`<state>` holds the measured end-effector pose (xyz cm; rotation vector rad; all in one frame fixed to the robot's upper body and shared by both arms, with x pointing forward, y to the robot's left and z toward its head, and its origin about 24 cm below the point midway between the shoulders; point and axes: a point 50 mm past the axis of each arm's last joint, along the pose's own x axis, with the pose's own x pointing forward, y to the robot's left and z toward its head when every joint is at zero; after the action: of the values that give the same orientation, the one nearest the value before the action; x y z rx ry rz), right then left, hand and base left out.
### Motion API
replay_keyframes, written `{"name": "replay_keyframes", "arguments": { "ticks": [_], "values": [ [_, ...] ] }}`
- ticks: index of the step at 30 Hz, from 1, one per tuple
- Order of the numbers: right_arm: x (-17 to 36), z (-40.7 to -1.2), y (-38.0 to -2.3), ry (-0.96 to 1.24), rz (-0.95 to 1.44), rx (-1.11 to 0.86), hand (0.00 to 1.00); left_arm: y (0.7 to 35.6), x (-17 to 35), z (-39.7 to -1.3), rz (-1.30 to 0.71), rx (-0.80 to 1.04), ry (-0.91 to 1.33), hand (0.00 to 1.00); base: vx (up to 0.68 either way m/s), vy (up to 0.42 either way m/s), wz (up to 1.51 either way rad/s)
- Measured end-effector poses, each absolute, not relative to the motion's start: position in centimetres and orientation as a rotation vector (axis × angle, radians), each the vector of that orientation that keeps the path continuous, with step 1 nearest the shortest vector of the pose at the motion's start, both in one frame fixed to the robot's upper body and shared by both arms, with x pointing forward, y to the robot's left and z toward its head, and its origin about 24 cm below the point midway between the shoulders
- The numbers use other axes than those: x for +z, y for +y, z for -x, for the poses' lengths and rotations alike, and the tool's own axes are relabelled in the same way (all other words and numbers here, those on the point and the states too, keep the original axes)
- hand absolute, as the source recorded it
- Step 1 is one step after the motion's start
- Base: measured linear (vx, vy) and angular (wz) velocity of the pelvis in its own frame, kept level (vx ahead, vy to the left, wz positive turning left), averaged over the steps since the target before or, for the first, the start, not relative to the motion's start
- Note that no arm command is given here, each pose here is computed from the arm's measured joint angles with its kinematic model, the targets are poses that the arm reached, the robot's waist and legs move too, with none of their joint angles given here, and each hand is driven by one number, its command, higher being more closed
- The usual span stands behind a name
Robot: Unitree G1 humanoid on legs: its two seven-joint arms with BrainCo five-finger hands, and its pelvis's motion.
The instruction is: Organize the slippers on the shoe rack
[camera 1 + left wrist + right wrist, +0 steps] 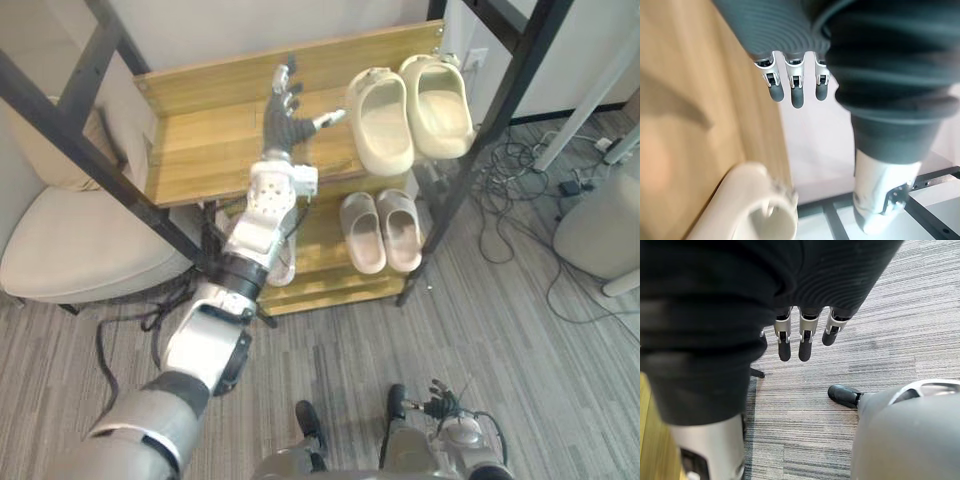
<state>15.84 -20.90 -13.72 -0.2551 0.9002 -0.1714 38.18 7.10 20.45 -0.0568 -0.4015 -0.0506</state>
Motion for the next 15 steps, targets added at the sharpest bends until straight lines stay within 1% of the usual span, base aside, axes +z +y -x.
{"name": "replay_keyframes", "arguments": {
  "ticks": [3,9,15],
  "values": [
    [-13.7,-15.8,-20.9,0.904,0.252,-0.177,0.00,5.8,19.3,-37.5,0.091,-0.089,-0.379,0.00,0.02,0.047,0.00],
    [-13.8,-15.8,-20.8,0.906,0.242,-0.197,0.00,4.3,16.4,-36.3,0.108,-0.136,-0.308,0.00,0.03,0.037,0.01],
    [-13.9,-15.7,-20.3,0.915,0.233,-0.193,0.00,3.9,16.1,-36.0,0.107,-0.148,-0.309,0.00,0.05,0.017,-0.02]
  ]
}}
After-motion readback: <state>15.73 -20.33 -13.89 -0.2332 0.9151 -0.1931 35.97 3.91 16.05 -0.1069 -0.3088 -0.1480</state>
